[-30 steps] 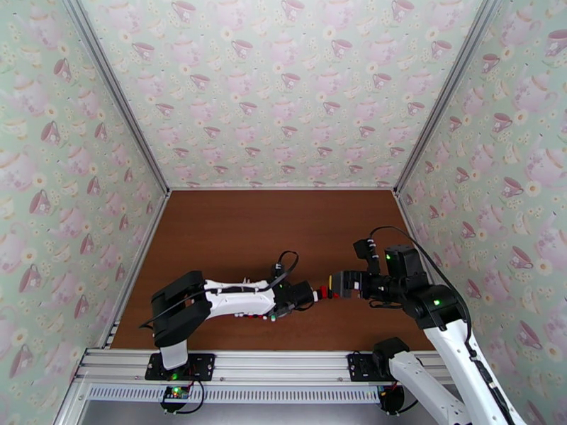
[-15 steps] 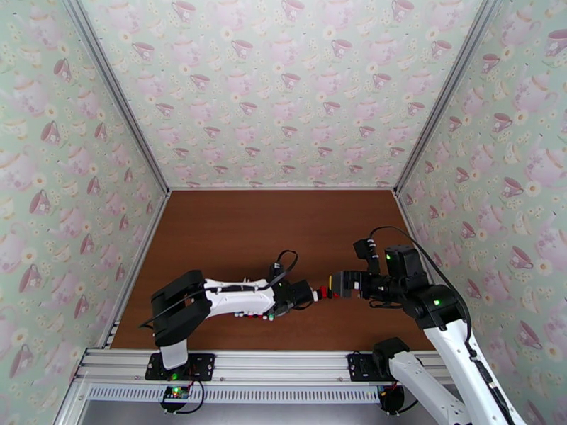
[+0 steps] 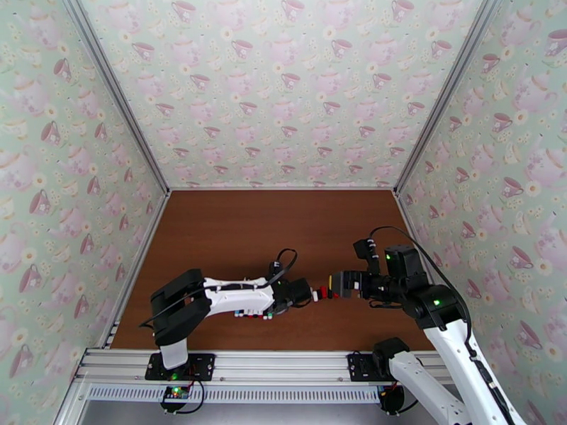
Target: Open the pen caps
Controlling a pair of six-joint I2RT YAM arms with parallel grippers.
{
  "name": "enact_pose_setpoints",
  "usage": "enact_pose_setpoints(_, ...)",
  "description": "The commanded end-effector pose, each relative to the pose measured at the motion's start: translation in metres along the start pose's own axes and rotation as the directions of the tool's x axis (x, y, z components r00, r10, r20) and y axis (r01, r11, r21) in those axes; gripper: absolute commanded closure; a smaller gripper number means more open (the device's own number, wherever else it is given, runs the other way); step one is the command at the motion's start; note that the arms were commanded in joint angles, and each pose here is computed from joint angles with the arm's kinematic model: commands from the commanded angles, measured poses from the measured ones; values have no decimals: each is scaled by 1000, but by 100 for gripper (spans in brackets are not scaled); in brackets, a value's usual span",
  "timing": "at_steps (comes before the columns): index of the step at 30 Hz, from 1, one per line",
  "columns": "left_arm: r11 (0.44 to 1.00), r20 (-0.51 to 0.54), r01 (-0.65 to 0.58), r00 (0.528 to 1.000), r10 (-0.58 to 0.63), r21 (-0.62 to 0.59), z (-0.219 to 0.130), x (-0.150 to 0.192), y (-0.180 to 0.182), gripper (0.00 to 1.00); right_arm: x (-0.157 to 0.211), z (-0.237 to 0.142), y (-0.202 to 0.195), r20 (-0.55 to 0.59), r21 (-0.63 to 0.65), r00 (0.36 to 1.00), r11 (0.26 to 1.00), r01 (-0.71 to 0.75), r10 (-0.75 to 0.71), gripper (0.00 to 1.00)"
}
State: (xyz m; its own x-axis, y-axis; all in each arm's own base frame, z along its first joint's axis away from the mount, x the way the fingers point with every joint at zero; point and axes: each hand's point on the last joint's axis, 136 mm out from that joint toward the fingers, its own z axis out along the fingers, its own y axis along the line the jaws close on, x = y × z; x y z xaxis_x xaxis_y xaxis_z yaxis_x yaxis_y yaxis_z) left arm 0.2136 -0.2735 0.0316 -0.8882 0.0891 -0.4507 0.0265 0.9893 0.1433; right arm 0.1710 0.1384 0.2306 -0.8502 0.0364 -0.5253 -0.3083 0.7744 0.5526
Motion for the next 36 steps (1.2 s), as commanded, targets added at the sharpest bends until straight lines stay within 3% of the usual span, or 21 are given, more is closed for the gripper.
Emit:
enact_pose_setpoints(1, 998, 71, 19, 997, -23, 57, -22, -23, -1, 75, -1, -1, -2, 7, 18, 1000, 1000, -5, 5, 0)
enact_pose_setpoints(8, 992, 140, 33, 989, -50, 120, -57, -49, 9, 68, -24, -3, 27, 75, -129, 997, 992, -6, 16, 0)
enact_pose_setpoints(13, 969, 202, 64, 973, -114, 237, -82, -73, 21, 30, -43, -7, 31, 145, -131, 989, 991, -1, 20, 0)
enact_pose_setpoints(18, 930, 256, 70, 952, -171, 361, -100, -101, 39, 1, -58, -10, 31, 204, -115, 979, 993, 3, 21, 0)
enact_pose_setpoints(26, 861, 314, 67, 914, -256, 504, -103, -137, 84, 0, -79, -5, 21, 307, -80, 951, 997, -8, 32, 0)
enact_pose_setpoints(33, 907, 495, 51, 825, -274, 418, -100, -157, 138, 0, -100, 9, -13, 406, 52, 914, 998, -40, 16, 0)
enact_pose_setpoints(36, 917, 516, 72, 809, -284, 392, -86, -156, 159, 0, -107, 15, -28, 440, 108, 898, 993, -49, -4, 0)
